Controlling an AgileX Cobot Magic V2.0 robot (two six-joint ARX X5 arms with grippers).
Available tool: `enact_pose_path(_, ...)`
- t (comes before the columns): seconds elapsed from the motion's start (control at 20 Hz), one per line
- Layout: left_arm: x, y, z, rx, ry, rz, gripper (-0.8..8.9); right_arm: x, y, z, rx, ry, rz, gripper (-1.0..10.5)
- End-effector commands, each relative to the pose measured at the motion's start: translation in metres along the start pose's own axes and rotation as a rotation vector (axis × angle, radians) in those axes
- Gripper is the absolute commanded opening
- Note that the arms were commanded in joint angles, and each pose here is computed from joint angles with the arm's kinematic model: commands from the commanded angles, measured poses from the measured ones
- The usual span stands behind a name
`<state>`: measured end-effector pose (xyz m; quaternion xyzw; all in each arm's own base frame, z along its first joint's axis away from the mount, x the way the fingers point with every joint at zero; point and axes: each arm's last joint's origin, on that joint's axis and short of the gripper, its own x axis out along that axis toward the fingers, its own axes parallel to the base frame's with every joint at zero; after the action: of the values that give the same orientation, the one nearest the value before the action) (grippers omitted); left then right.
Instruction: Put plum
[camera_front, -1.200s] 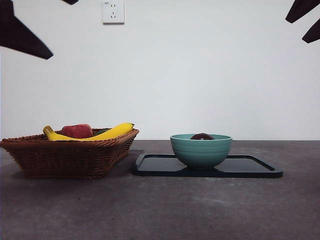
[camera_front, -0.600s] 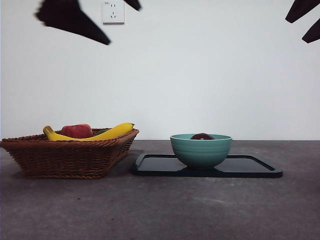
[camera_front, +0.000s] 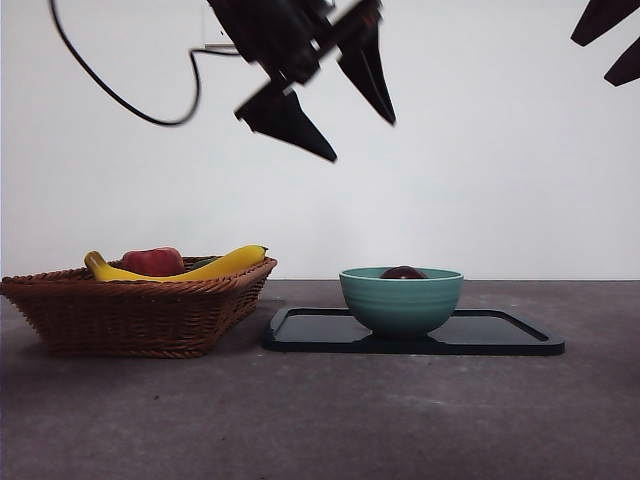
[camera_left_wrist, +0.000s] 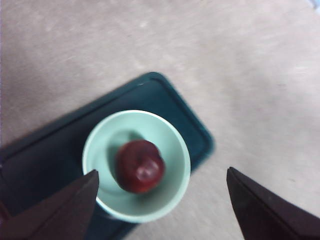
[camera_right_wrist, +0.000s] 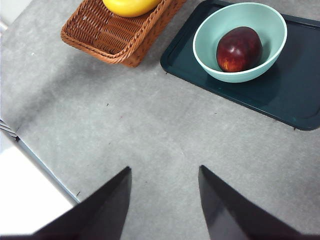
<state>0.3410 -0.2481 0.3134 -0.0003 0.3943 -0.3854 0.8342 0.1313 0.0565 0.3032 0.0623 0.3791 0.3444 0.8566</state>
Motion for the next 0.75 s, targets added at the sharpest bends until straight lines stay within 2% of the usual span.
enact_pose_path(0.05, 0.025, -0.001, 0.005, 0.004, 0.009, 0.000, 3.95, 0.000, 0.001, 0.003, -0.013, -0.006, 0.007, 2.2)
enact_pose_path(0.4, 0.082, -0.001, -0.010, 0.043, 0.101, 0.052, 3.73, 0.000, 0.001, 0.002, -0.009, -0.001, 0.007, 2.2)
enact_pose_path(0.75, 0.114, -0.003, -0.029, 0.094, 0.169, 0.112, 3.72, 0.000, 0.001, 0.001, -0.002, 0.008, 0.006, 2.2)
